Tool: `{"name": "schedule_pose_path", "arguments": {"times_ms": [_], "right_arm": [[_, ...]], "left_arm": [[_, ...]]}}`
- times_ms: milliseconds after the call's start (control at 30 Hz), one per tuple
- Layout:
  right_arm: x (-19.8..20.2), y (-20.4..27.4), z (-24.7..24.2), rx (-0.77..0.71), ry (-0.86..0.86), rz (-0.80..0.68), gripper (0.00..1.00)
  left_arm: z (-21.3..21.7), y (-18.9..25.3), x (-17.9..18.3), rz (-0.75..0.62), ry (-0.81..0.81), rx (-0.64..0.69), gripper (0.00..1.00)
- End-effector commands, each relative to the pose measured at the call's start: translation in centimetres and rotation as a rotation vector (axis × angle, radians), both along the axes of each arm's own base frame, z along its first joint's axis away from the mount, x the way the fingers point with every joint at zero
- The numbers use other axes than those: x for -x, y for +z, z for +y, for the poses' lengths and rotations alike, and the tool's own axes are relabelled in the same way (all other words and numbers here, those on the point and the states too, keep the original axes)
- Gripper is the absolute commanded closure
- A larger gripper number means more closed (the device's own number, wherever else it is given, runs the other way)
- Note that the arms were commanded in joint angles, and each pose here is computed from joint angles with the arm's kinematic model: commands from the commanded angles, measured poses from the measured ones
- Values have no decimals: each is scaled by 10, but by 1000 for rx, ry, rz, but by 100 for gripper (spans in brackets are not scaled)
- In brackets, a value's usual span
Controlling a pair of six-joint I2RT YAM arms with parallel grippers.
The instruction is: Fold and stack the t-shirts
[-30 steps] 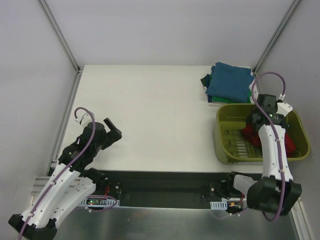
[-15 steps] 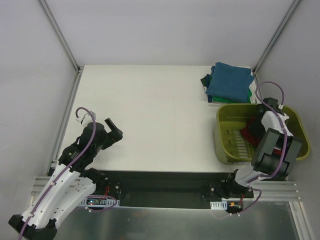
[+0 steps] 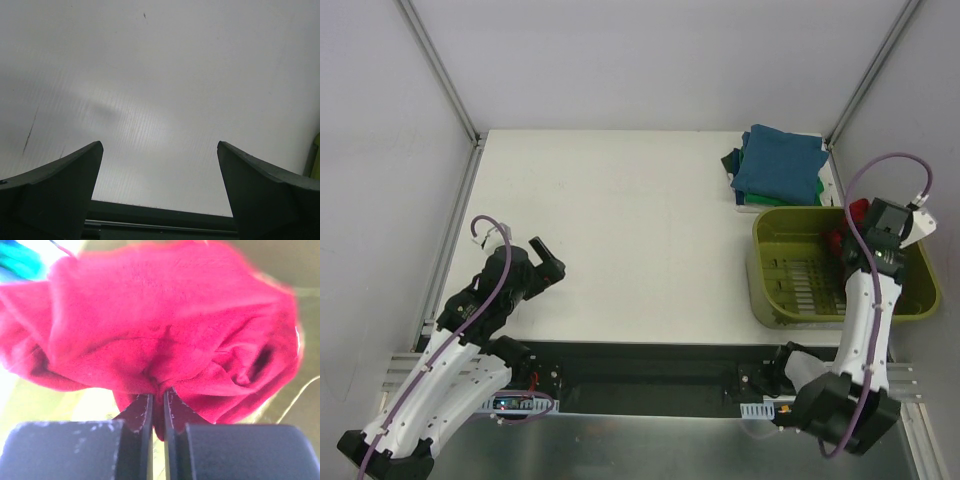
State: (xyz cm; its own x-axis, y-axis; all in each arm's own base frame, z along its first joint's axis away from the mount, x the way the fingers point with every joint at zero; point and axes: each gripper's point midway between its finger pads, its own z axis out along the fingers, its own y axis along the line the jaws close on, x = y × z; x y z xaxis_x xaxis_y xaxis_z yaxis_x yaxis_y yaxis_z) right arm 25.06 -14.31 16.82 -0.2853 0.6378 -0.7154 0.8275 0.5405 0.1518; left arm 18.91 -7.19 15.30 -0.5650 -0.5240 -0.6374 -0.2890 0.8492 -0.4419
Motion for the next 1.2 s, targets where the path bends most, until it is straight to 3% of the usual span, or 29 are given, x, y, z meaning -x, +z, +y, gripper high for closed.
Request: {"name": "schedule_pose_path", "arguments": {"times_ms": [0,100,300,500,533,633,733,933,1000,1033,1067,1167], "right_arm": [[0,106,18,100,113,-280,99],[-1,161,48,111,272,-422,99],[-17,273,176,10,918,-735,99],[10,311,318,-36,1556,-831,99],[30,313,351,-76,1703,-847,99],[38,303,416,-109,1917,-797,99],[48,312,458,-116,2029,-833,99],[3,321,522,-176,2007,-890,99],[1,352,532,-221,2001,-987,99],[-4,343,550,-273,2042,-967,99],[1,372,550,-287,2047,-1051,99],[-7,382,570,-350,2058,-1124,100]], "left_arm": [[0,1,-4,-10,11,-4,1],[-2,-1,-4,-3,5,2,1],[-7,-2,-7,-1,-8,13,1],[-10,-8,-4,19,-27,21,1],[-10,-10,-3,22,-30,24,1],[-16,-8,1,17,-48,61,1],[-12,-12,3,11,-39,55,1],[-6,-16,7,4,-10,59,1],[-4,-17,9,14,3,59,1],[-4,-17,10,17,7,60,1],[-2,-17,10,16,15,58,1],[2,-16,11,14,35,50,1]]}}
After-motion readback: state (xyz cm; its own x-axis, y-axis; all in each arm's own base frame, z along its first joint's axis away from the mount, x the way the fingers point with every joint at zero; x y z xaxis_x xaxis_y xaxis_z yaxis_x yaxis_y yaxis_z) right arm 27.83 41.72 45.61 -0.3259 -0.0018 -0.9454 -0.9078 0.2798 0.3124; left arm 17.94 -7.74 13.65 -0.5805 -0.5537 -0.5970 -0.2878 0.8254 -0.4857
